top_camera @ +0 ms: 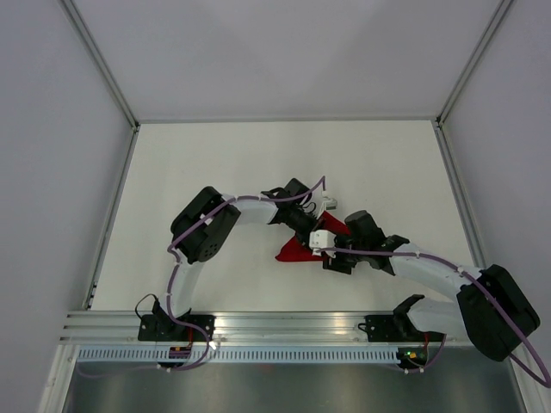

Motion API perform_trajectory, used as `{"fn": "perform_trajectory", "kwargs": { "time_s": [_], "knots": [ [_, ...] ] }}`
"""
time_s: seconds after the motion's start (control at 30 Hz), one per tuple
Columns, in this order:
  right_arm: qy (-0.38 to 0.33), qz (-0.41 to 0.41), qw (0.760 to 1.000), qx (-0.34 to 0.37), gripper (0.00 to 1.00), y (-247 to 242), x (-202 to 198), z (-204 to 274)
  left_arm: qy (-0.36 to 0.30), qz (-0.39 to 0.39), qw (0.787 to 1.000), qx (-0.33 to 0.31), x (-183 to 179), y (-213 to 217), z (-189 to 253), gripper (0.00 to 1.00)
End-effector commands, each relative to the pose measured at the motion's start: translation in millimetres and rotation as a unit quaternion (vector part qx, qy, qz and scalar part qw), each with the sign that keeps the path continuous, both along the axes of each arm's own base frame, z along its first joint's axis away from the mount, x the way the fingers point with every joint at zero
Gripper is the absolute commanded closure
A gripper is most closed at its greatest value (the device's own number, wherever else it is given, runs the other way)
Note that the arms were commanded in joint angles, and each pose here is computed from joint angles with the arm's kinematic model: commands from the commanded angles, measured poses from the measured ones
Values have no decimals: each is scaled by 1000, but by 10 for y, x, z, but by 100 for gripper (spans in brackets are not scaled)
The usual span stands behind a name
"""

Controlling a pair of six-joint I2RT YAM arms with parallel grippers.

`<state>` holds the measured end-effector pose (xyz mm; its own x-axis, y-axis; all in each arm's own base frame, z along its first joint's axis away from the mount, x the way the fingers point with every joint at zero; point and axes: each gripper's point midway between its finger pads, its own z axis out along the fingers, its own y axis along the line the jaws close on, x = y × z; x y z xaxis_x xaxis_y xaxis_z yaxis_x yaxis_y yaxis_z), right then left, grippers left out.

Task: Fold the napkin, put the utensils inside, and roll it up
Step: Roll the napkin with the utensil

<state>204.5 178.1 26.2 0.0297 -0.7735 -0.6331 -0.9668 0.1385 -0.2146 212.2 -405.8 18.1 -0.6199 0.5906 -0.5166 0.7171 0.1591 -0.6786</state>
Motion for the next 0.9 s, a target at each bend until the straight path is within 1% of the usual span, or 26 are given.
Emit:
{"fn": "perform_trajectory", "kwargs": {
  "time_s": [0.0,0.13,0.2,0.37,0.43,0.47,0.53,0.57,0.63,0.67,0.7,0.87],
  "knots": [
    [-43,-11,999,5,33,108,186,72,67,25,992,105,-175,297,-459,98],
    [-35,-5,999,1,36,171,160,10,78,27,991,102,-175,279,-441,98],
    [-26,-5,1000,-2,38,178,146,-32,84,30,991,103,-173,267,-438,96],
    [-4,-5,1000,-16,71,150,106,-152,89,40,990,103,-136,241,-401,88],
    [5,-4,1000,-23,76,126,70,-200,92,42,990,100,-128,235,-373,85],
    [8,-4,1000,-26,81,118,59,-219,94,46,990,98,-120,229,-354,80],
    [15,-3,999,-31,86,99,34,-258,87,50,992,80,-83,208,-268,74],
    [18,-4,999,-32,87,90,23,-270,86,56,992,74,-66,204,-231,68],
    [24,-2,999,-34,89,77,0,-296,70,66,994,47,4,198,-83,63],
    [31,1,999,-32,89,83,-20,-302,67,74,994,39,30,195,-19,58],
    [40,5,999,-32,90,88,-45,-302,54,82,995,23,101,206,104,57],
    [80,11,996,-26,94,45,-56,-307,31,108,994,-13,252,300,345,51]
  ]
}}
